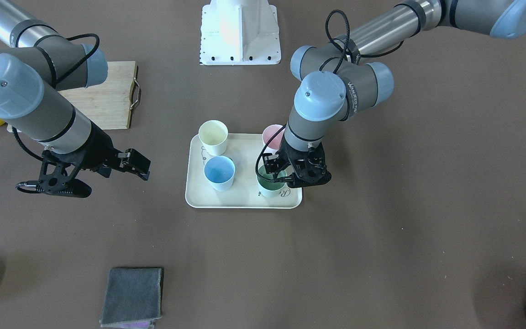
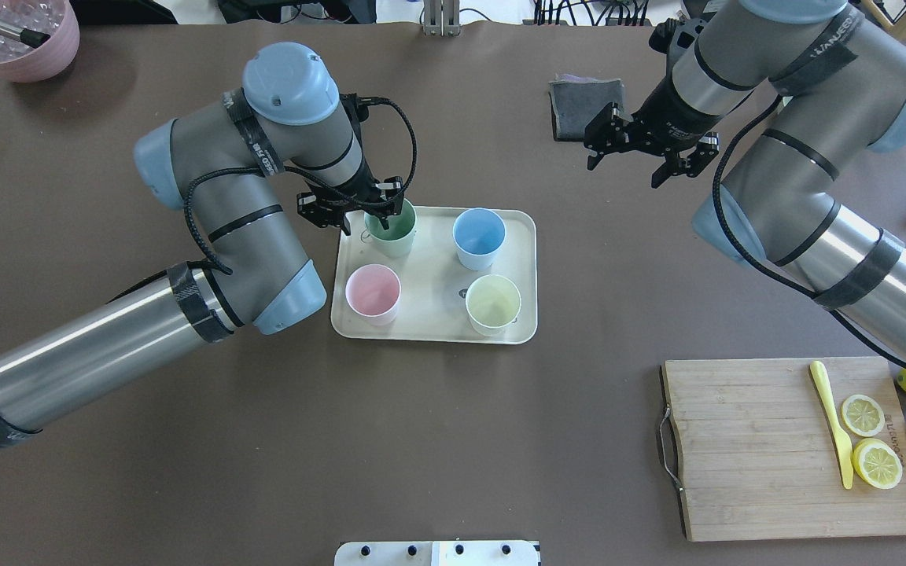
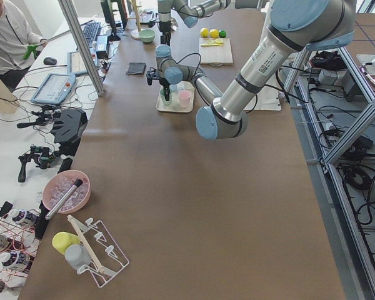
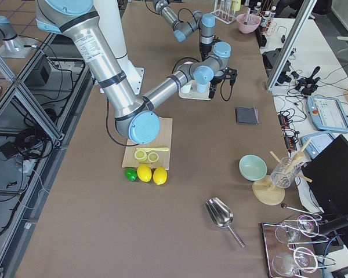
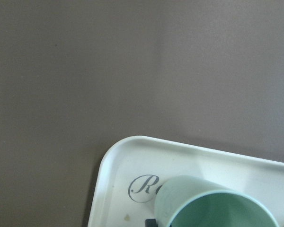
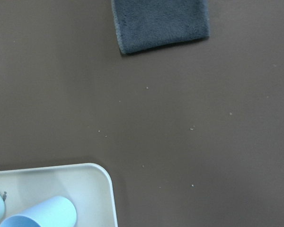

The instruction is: Place all cups on tray

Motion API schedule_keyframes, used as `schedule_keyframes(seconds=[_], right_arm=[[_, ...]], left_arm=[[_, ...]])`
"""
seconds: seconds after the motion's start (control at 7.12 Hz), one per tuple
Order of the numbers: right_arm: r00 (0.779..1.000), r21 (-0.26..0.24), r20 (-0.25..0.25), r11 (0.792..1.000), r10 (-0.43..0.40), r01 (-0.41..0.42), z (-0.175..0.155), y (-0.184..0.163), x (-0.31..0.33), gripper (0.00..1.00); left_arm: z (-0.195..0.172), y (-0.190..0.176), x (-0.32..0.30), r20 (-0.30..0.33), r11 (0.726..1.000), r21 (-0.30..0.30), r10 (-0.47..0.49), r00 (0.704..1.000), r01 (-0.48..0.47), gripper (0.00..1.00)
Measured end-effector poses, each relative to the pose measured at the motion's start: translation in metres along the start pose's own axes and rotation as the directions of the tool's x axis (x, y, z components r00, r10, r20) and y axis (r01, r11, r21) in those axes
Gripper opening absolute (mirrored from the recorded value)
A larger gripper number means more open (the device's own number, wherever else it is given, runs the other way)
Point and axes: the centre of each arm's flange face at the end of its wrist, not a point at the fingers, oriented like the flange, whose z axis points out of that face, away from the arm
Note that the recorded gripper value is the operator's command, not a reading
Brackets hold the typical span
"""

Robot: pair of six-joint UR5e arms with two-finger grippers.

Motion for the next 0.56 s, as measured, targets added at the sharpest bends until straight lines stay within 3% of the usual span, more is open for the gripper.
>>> schedule_keyframes(seconds=[0.28, 0.56], right_arm=[[0.995, 0.011, -0.058, 0.996, -0.085, 0.085, -0.026, -0.018, 0.050, 1.00], [0.977, 0.012, -0.115, 0.983, -0.178, 0.181, -0.049, -0.035, 0.132, 1.00]], left_arm=[[-0.077, -0.015, -0.077, 0.078, 0.992, 0.036, 0.122, 0.989, -0.125, 0.98], [-0.142, -0.035, -0.210, 0.182, 0.964, 0.041, 0.253, 0.950, -0.264, 0.98]])
